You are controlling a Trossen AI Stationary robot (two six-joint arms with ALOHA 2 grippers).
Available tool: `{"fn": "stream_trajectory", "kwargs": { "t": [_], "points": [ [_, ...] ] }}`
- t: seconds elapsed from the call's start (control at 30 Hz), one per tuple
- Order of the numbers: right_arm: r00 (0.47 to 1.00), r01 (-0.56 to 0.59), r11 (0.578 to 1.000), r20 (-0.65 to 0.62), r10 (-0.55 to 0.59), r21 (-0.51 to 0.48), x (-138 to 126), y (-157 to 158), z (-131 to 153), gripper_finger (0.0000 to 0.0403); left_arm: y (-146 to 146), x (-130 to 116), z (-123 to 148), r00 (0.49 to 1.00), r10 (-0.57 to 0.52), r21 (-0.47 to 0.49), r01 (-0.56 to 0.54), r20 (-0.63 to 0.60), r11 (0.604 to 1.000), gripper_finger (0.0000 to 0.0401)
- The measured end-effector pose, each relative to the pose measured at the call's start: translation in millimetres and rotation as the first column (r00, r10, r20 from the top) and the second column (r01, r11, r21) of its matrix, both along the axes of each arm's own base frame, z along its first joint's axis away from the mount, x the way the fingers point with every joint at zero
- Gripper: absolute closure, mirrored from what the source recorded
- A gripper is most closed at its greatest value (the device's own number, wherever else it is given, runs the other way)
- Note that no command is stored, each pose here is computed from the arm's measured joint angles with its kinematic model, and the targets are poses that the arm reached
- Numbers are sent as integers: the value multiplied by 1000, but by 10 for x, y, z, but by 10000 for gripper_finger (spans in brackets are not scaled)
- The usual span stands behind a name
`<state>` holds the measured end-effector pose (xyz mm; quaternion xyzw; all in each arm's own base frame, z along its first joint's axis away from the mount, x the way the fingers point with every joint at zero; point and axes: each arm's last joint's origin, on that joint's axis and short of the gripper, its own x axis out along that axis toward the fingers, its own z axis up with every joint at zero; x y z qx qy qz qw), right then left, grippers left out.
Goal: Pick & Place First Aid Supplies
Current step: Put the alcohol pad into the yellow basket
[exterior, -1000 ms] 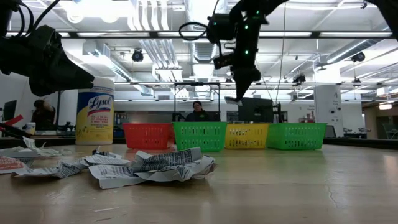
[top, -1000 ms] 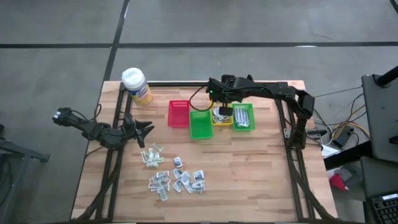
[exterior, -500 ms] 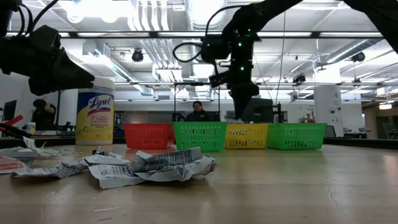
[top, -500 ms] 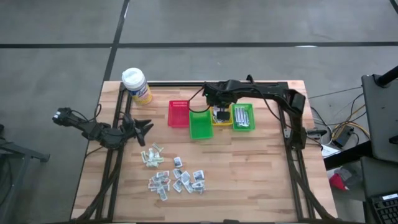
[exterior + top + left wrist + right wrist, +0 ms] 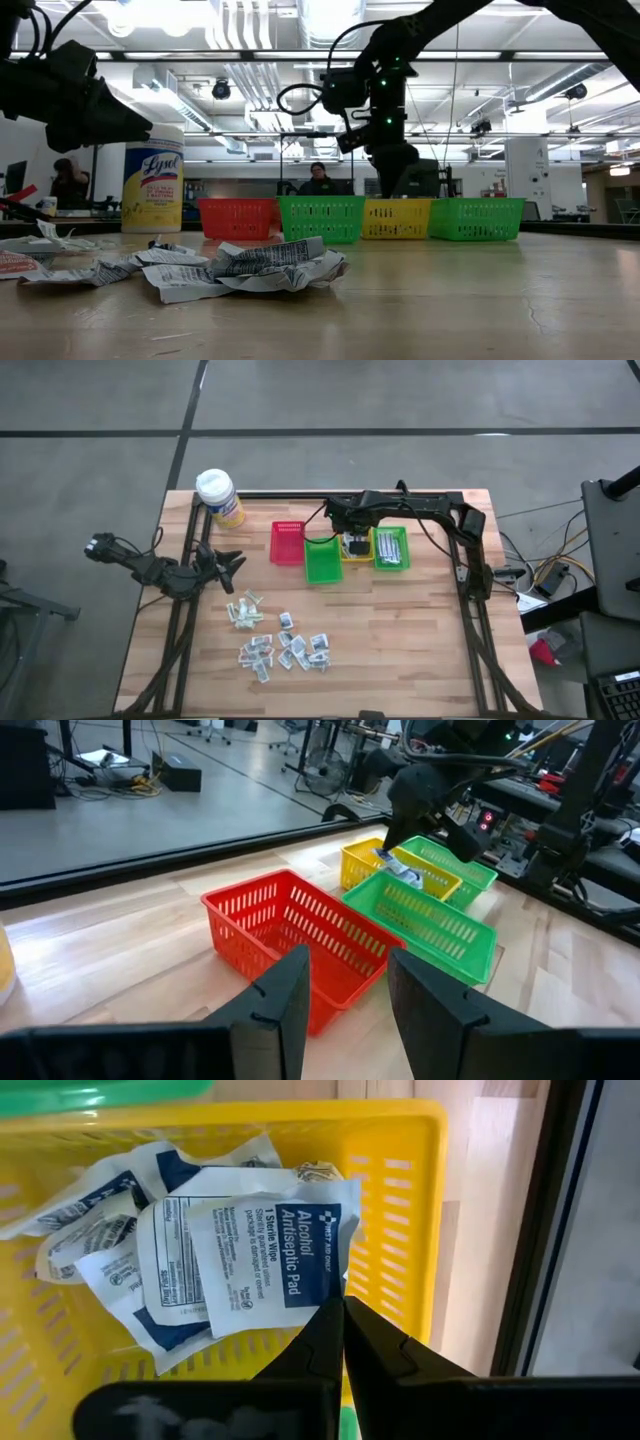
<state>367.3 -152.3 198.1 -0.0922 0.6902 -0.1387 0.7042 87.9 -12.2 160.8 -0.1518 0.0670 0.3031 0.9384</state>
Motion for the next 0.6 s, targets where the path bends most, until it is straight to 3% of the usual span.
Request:
{"fn": "stream_trajectory", "kwargs": {
  "t": [0.37,0.6],
  "points": [
    [999,-31,993,42,26,113,4,7,-8,392,0,0,0,1000,0,1,0,-1,1000,270],
    [999,-29,993,36,25,111,0,7,-9,351,0,0,-1,1000,0,2,0,-1,1000,270]
  ]
}}
